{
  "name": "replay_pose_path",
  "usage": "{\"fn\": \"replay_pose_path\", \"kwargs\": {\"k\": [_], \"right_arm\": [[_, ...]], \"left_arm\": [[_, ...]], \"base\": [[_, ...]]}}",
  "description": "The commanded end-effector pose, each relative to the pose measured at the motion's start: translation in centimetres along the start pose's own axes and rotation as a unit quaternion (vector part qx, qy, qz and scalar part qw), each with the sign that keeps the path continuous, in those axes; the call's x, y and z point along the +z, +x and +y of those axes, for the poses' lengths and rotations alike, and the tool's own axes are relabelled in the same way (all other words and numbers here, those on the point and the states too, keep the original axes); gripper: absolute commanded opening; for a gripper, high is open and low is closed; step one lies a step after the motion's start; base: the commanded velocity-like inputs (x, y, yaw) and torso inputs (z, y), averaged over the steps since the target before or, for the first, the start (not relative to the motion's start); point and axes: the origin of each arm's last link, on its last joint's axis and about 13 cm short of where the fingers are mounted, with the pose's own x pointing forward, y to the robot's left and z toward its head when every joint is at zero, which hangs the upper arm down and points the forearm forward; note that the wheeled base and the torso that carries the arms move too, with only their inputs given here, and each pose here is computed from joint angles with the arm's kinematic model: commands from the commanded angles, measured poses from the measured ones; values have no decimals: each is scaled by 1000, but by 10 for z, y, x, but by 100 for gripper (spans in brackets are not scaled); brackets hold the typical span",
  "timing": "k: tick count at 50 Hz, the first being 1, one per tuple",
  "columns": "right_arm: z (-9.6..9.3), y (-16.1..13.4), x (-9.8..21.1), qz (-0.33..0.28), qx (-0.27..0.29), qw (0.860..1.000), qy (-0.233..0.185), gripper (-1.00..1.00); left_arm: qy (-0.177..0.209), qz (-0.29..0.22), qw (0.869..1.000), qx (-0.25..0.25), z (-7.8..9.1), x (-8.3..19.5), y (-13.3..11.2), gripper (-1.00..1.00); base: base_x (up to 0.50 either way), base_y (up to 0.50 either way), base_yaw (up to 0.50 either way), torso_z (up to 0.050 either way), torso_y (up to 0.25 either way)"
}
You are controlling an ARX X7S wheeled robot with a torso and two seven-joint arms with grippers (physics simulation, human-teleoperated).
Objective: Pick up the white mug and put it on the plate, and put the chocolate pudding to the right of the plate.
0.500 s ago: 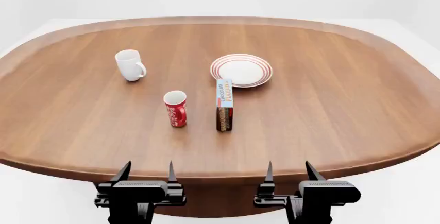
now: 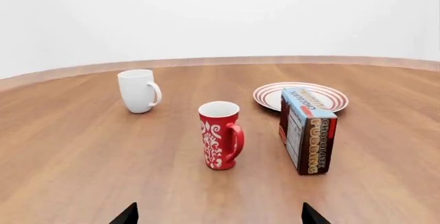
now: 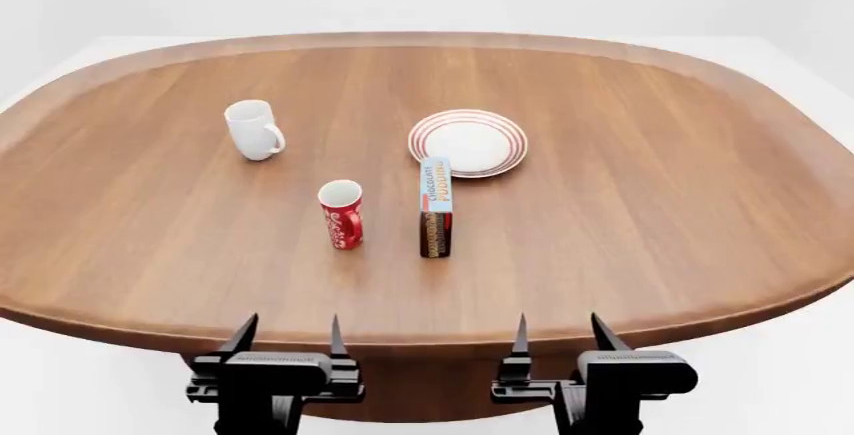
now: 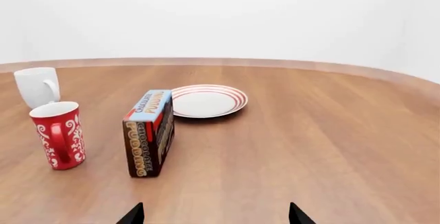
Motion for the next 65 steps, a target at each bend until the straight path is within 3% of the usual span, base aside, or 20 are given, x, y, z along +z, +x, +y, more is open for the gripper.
{"fn": "replay_pose_path", "kwargs": {"k": [1,12,14,15,17,18,22,25,26,27,28,30,33,39,55,59,65], "right_arm": [[0,0,-1,2,0,1000,2,100],[-1,-2,3,-9,-4,1000,12,100],[-4,-4,13,-40,-10,999,21,100],[-8,-6,24,-93,-36,995,-12,100],[-11,-11,38,-134,-44,990,7,100],[-16,-16,53,-185,-61,981,7,100],[-26,-32,86,-294,-90,952,2,100],[-33,-48,108,-387,-101,916,39,100],[-33,-51,110,-395,-102,912,44,100],[-36,-57,116,-432,-121,892,57,100],[-36,-58,117,-437,-122,889,61,100],[-37,-59,118,-429,-115,893,68,100],[-37,-61,119,-439,-110,889,77,100],[-35,-64,122,-451,-107,883,71,100],[-32,-62,120,-440,-94,891,52,100],[-33,-59,117,-420,-102,900,60,100],[-31,-61,118,-427,-87,899,50,100]], "left_arm": [[7,-3,1000,2,-1,0,-1,100],[7,-19,1000,14,1,6,-3,100],[11,-39,999,23,3,15,-5,100],[16,-54,998,39,7,23,-8,100],[16,-78,996,49,10,36,-13,100],[11,-107,992,61,14,48,-17,100],[-5,-190,978,87,24,79,-33,100],[-10,-256,959,118,32,102,-50,100],[-10,-263,957,122,32,104,-52,100],[-13,-283,949,137,35,111,-58,100],[-14,-290,946,142,36,113,-60,100],[-9,-317,935,157,39,121,-67,100],[1,-342,925,166,41,127,-74,100],[-3,-354,919,173,44,129,-77,100],[-3,-339,925,170,43,122,-72,100],[-2,-332,928,167,42,120,-71,100],[-3,-325,932,162,41,118,-69,100]], "base": [[0,0,0,0,0],[0,0,0,0,0],[0,0,0,0,0],[0,0,0,0,0],[0,0,0,0,0],[0,0,0,0,0],[0,0,0,0,0],[0,0,0,0,0],[0,0,0,0,0],[0,0,0,0,0],[0,0,0,0,0],[0,0,0,0,0],[0,0,0,0,0],[0,0,0,0,0],[0,485,0,0,0],[0,0,0,0,0],[113,-18,0,0,0]]}}
